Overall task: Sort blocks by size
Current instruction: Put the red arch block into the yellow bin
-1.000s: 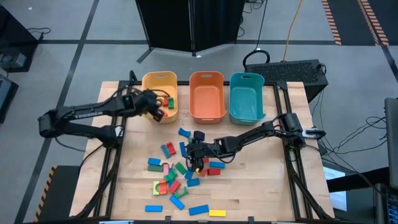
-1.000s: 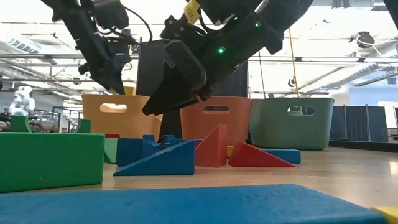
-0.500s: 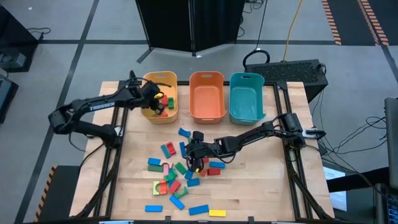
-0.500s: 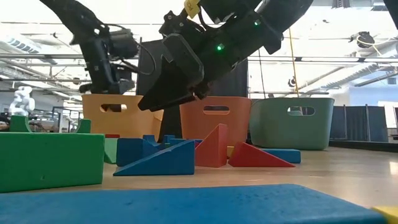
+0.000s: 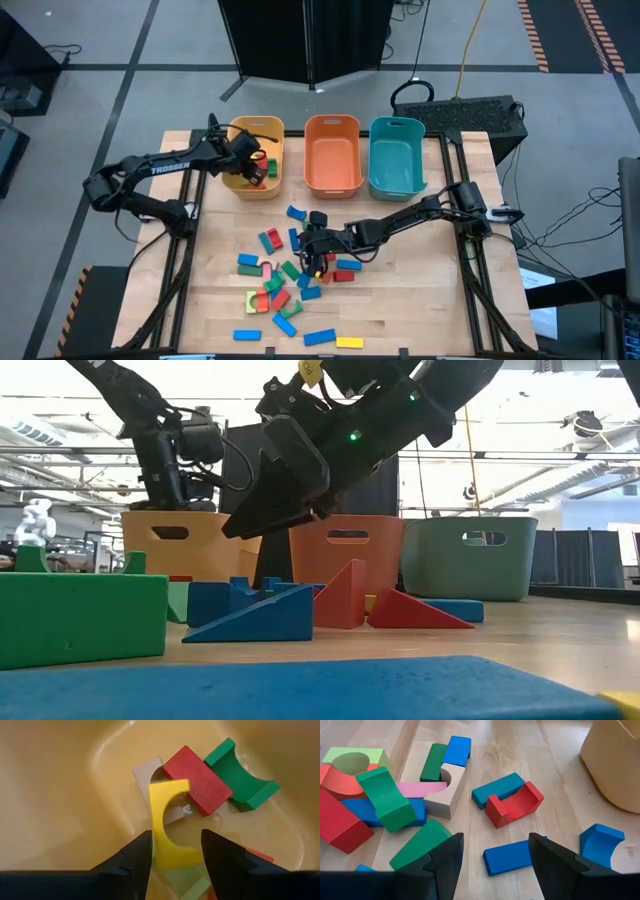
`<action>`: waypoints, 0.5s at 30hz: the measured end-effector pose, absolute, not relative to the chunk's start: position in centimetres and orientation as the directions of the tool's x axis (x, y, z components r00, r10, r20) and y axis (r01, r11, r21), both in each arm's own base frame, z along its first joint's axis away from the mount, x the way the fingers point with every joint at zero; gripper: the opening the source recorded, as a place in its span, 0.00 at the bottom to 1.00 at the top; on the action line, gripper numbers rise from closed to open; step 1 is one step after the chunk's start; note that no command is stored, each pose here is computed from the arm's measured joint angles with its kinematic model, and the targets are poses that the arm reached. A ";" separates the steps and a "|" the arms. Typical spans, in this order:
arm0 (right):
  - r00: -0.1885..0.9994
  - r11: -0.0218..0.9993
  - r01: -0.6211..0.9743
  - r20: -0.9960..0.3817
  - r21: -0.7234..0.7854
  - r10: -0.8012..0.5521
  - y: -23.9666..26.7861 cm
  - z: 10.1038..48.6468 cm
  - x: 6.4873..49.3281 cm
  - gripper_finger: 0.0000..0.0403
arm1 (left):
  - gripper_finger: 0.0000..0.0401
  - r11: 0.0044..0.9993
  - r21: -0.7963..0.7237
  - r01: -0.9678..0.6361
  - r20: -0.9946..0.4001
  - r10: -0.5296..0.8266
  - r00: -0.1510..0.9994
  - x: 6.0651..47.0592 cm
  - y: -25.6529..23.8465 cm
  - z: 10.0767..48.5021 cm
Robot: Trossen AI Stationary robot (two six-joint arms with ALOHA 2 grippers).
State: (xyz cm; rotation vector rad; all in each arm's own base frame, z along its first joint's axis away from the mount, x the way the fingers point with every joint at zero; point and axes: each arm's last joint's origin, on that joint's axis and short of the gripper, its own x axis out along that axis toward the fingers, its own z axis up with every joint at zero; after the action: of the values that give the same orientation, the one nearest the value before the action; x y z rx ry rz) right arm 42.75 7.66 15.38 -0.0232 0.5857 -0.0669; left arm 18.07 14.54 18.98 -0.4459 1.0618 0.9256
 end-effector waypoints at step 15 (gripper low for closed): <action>0.865 0.999 -0.029 -0.502 -0.036 0.008 7.8 13.2 43.8 0.52 | 0.44 0.636 0.068 -0.768 -0.838 0.454 0.302 19.2 13.3 25.0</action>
State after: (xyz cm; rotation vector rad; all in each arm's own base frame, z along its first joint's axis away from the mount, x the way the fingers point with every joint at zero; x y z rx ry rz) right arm 43.83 7.82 13.19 -0.0425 0.5257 0.0194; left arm 19.20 13.27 25.03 -0.3802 0.9598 0.8367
